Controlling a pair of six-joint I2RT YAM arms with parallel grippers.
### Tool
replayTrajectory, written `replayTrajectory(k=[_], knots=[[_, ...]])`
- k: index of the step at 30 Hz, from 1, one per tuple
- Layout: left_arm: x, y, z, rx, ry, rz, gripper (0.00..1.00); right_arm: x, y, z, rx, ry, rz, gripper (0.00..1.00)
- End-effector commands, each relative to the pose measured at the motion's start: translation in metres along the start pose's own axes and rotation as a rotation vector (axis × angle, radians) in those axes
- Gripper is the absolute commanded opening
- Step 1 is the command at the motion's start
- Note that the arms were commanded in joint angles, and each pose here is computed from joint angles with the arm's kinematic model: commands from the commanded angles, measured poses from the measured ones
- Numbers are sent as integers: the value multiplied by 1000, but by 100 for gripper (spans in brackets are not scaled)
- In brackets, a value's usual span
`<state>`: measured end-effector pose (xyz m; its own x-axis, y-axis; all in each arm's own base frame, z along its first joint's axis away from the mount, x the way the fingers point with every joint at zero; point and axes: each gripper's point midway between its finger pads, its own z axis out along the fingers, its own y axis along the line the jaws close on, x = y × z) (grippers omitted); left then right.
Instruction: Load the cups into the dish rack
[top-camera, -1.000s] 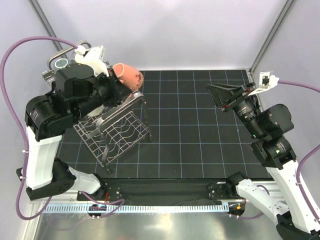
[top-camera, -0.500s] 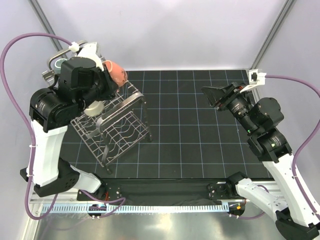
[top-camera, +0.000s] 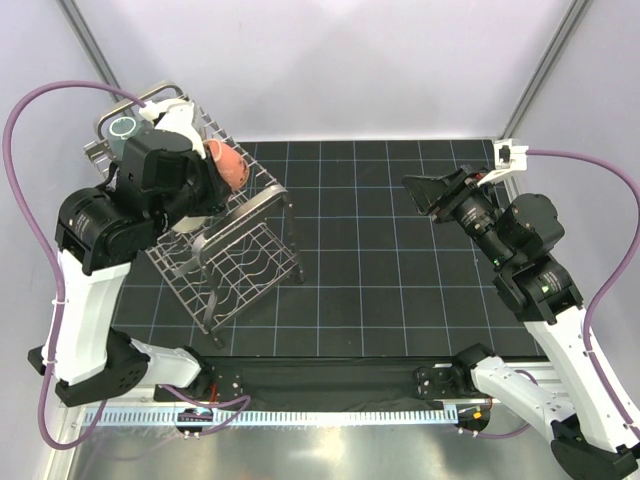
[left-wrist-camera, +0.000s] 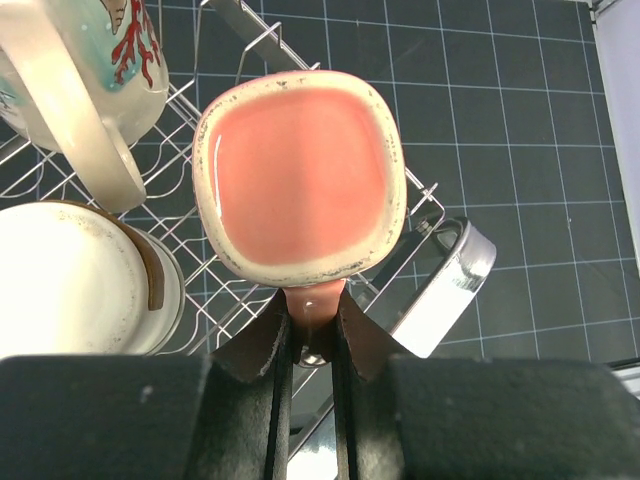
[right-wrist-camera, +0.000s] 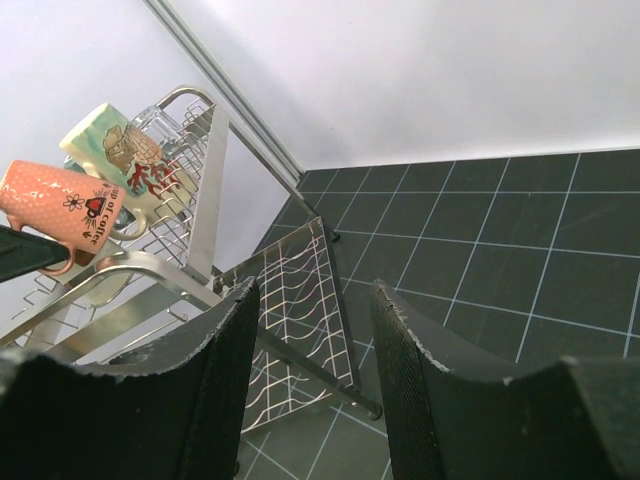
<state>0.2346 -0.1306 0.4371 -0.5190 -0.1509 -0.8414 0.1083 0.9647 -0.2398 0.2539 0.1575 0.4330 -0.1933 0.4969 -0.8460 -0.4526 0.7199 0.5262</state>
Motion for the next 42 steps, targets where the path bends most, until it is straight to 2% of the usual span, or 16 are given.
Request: replayTrajectory(k=[1,16,32,42], knots=[[40,39,-18,-126,160,89,0,-10,8,0,-21,-25,15,51],[50,51,-14,-175,200,169,0,-5,3,-1,-6,-14,13,51],[74,60,-13,-191,271,168,0,0,3,5,-10,1,17,51],[83,62,2,-237,313,188,0,6,0,2,-9,6,24,51]])
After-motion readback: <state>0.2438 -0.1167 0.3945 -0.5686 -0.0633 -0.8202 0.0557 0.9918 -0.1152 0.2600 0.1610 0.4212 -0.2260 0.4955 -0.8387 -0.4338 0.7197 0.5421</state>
